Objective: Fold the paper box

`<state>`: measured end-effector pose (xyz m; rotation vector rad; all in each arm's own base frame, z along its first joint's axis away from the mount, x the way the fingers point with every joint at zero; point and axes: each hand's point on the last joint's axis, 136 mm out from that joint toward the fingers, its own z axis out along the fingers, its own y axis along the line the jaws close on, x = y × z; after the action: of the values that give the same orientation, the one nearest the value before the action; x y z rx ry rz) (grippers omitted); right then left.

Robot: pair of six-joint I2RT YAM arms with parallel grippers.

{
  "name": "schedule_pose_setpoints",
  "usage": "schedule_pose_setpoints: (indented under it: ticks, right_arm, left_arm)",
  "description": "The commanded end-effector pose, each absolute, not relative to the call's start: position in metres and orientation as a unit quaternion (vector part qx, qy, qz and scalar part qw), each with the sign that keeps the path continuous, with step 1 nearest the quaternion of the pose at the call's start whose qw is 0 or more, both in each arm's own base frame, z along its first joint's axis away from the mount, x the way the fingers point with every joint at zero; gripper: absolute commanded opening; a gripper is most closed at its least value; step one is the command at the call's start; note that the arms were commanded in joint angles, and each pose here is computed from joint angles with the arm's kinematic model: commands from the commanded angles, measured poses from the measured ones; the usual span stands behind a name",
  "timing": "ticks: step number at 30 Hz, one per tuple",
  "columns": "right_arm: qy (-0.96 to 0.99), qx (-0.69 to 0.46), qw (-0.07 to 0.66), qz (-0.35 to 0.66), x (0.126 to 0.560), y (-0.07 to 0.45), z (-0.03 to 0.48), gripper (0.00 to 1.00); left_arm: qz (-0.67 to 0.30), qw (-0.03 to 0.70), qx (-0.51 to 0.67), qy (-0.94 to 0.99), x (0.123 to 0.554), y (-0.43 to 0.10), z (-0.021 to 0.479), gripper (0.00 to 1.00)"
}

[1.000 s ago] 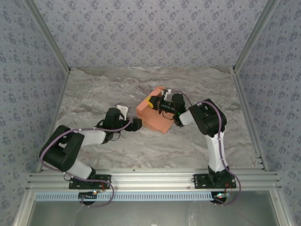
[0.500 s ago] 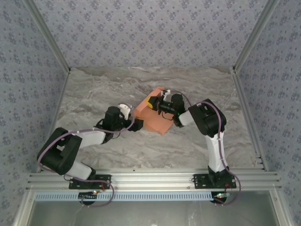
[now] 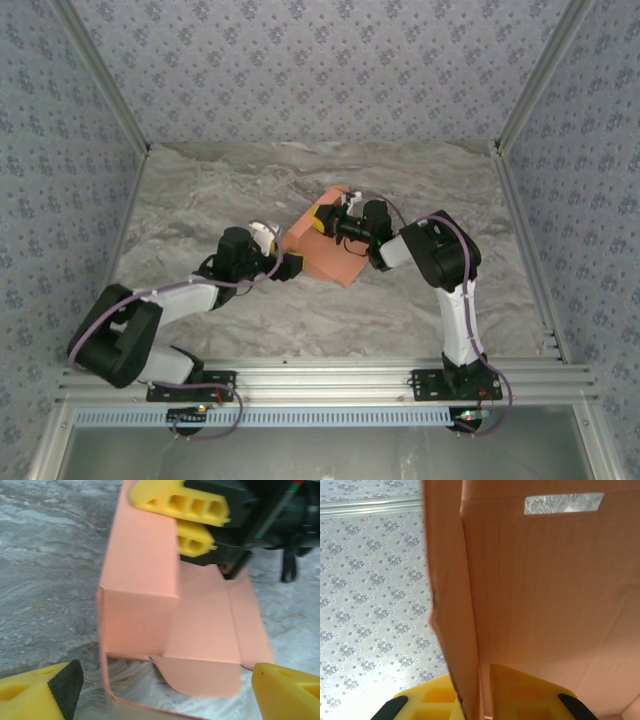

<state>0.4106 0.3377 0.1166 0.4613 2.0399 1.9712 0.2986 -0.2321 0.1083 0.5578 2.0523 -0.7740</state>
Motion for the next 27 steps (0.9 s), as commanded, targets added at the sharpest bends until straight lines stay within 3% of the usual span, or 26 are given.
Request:
schedule_pose_setpoints:
  ticks: [1,3,6,14,27]
  right_arm:
    - [0.719,0.171,0.114,0.664,0.405,0.338,0.097,0.19]
    - [0.718,0.162,0.114,0.667,0.404,0.339,0.1,0.29]
    - [0.719,0.155,0.114,0.668,0.401,0.34,0.102,0.35]
    - [0.724,0.152,0.115,0.663,0.399,0.339,0.101,0.36]
    - [0.725,0.157,0.11,0.662,0.4,0.34,0.1,0.34]
  left_arm:
    - [-0.327,0.422,0.259,0.805,0.283,-0.237,0.114,0.94]
    - [-0.3,0.428,0.25,0.815,0.286,-0.227,0.106,0.94]
    - [-0.274,0.453,0.225,0.818,0.292,-0.215,0.1,0.94]
    - [-0.237,0.483,0.192,0.821,0.3,-0.197,0.096,0.94]
    - [-0.228,0.484,0.227,0.814,0.317,-0.211,0.093,0.95]
